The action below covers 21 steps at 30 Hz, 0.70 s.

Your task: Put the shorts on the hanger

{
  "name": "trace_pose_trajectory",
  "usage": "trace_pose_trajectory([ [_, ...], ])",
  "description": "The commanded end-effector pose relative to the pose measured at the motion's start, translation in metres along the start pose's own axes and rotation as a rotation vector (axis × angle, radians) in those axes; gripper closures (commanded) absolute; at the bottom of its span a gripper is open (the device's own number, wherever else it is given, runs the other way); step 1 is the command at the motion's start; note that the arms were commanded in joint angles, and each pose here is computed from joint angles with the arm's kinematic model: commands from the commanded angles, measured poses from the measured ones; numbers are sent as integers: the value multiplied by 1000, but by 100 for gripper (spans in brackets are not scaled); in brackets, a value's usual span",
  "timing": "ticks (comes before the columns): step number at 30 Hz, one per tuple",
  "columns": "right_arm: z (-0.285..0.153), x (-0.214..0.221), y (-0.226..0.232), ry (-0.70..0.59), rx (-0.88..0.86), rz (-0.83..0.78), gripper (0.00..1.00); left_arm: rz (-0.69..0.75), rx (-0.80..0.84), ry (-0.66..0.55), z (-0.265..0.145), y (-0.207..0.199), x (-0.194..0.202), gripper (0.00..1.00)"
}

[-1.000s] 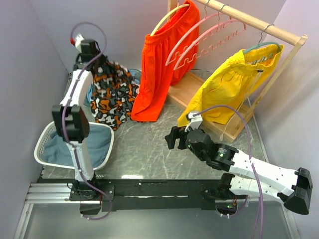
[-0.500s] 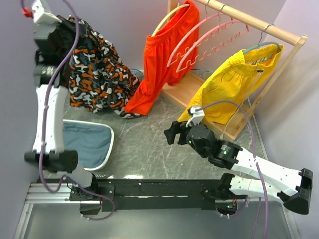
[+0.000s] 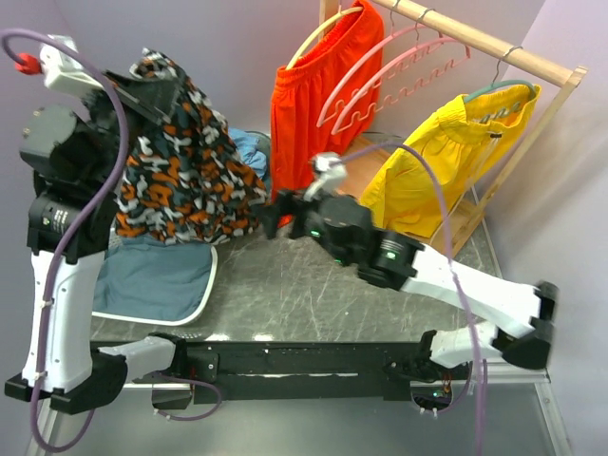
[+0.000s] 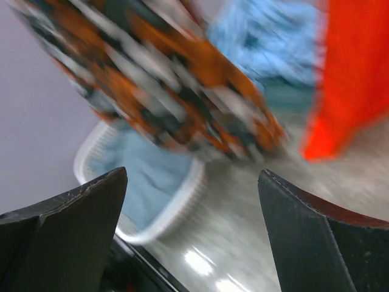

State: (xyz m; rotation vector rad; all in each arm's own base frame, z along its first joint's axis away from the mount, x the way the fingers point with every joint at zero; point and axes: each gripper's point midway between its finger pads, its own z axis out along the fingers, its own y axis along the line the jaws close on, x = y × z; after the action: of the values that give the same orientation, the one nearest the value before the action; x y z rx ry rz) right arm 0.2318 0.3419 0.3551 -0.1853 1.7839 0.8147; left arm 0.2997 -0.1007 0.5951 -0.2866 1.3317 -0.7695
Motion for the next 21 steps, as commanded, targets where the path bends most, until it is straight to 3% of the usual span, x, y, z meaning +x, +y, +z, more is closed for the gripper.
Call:
trace_pose_trajectory([
  [1, 22, -50, 56, -147, 3, -2, 3, 7, -21, 16, -3, 2, 15, 99],
  [5, 58, -31, 62, -138, 99, -24, 0, 1, -1, 46, -10, -5, 24, 99],
  [10, 68, -21, 63, -129, 162, -40, 0, 16, 5, 56, -15, -5, 27, 99],
  [15, 76, -11, 35, -132, 288, -69, 3, 6, 51, 56, -22, -15, 24, 99],
  [18, 79, -15, 22, -152, 327, -66, 9, -3, 76, 61, -26, -19, 25, 99],
  [21, 77, -19, 18, -169, 342, -75, 30, -2, 60, 67, -27, -15, 28, 99],
])
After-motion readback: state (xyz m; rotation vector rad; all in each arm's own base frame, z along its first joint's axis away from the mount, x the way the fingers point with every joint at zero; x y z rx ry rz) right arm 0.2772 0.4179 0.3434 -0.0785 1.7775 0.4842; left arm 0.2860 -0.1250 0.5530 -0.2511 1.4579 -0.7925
